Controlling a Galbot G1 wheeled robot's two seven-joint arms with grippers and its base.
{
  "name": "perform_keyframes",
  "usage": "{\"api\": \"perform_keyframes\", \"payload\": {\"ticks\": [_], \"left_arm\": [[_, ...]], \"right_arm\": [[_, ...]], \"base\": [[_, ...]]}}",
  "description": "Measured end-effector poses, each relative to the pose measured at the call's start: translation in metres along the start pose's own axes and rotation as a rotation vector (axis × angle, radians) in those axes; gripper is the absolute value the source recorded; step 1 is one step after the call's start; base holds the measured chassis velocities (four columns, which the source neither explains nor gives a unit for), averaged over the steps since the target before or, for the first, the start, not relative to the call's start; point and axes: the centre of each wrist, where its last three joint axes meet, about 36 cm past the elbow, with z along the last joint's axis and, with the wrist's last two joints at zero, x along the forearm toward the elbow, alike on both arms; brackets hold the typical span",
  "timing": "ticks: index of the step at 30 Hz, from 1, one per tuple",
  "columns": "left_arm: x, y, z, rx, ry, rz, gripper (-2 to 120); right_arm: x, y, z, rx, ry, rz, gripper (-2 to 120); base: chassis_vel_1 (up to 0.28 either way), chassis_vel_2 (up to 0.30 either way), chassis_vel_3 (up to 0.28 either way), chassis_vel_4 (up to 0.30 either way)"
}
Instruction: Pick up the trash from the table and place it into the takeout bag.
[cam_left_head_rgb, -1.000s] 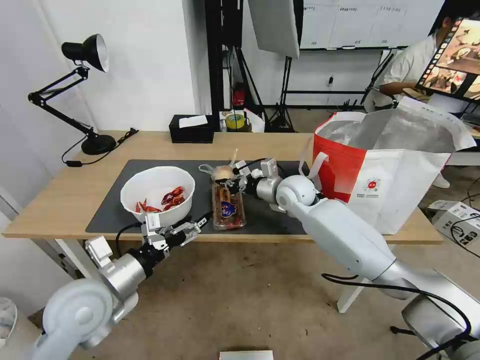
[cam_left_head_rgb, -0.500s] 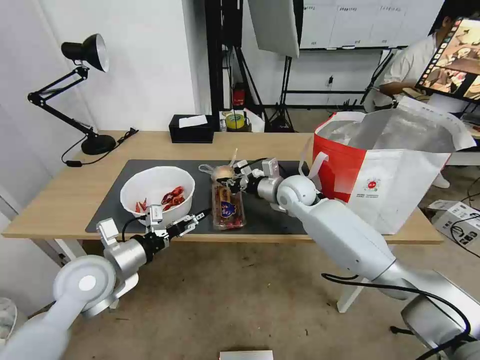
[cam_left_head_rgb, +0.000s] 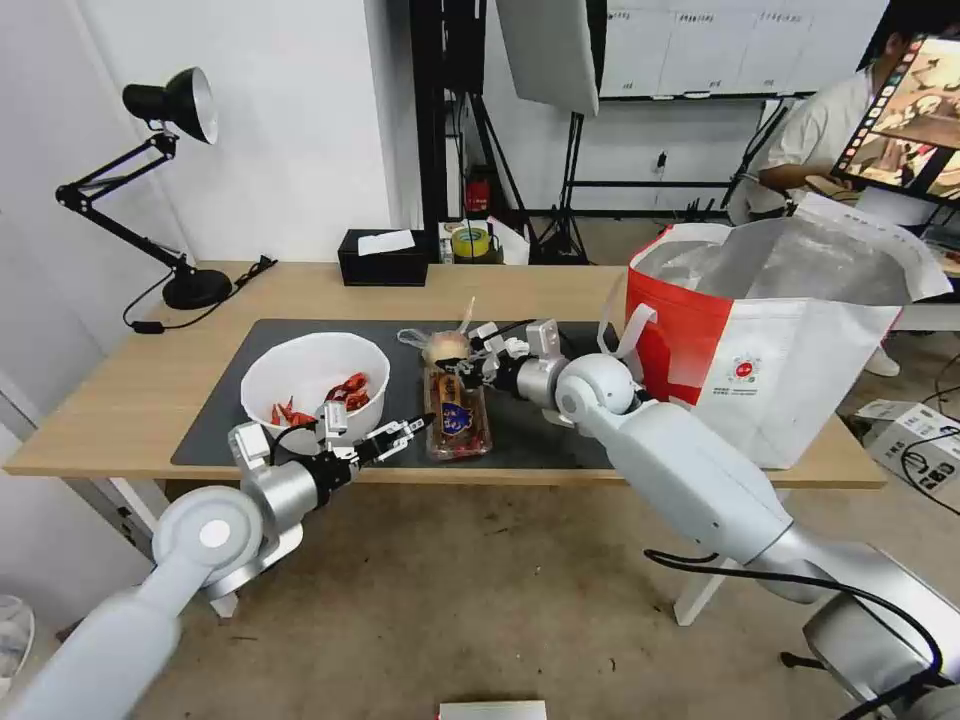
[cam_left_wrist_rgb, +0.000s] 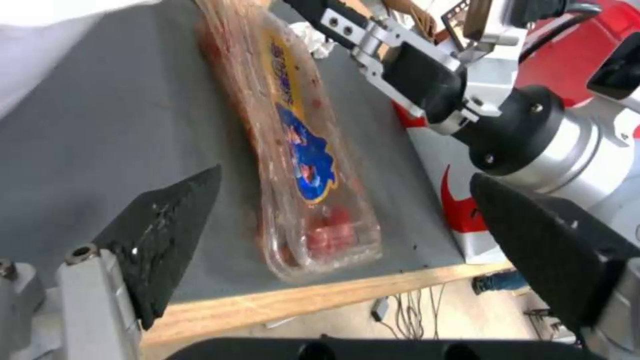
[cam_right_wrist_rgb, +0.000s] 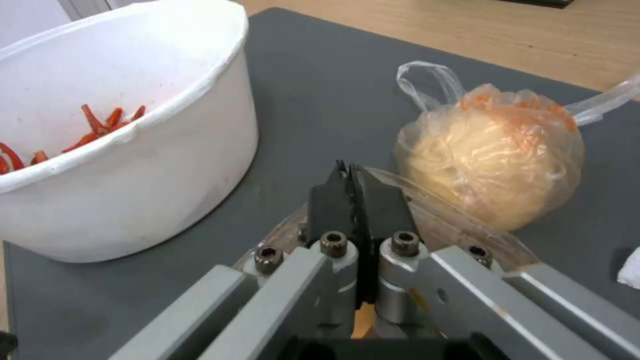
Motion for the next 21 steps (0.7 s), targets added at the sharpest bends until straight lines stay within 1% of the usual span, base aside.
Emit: {"api": "perform_keyframes", "payload": {"ticks": [4, 21], "left_arm": [[-0.012, -0.002, 0.001, 0.005, 0.016, -0.01, 100], [-0.033, -0.001, 0.0, 0.006, 0.03, -0.081, 100]], "right_arm": [[0.0, 0.0, -0.001, 0.0, -0.002, 0.0, 0], [0.003, 0.002, 0.0, -0.002, -0.011, -0.002, 0]], "base": [[0.0, 0.0, 0.0, 0.0], [0.0, 0.0, 0.0, 0.0]]}}
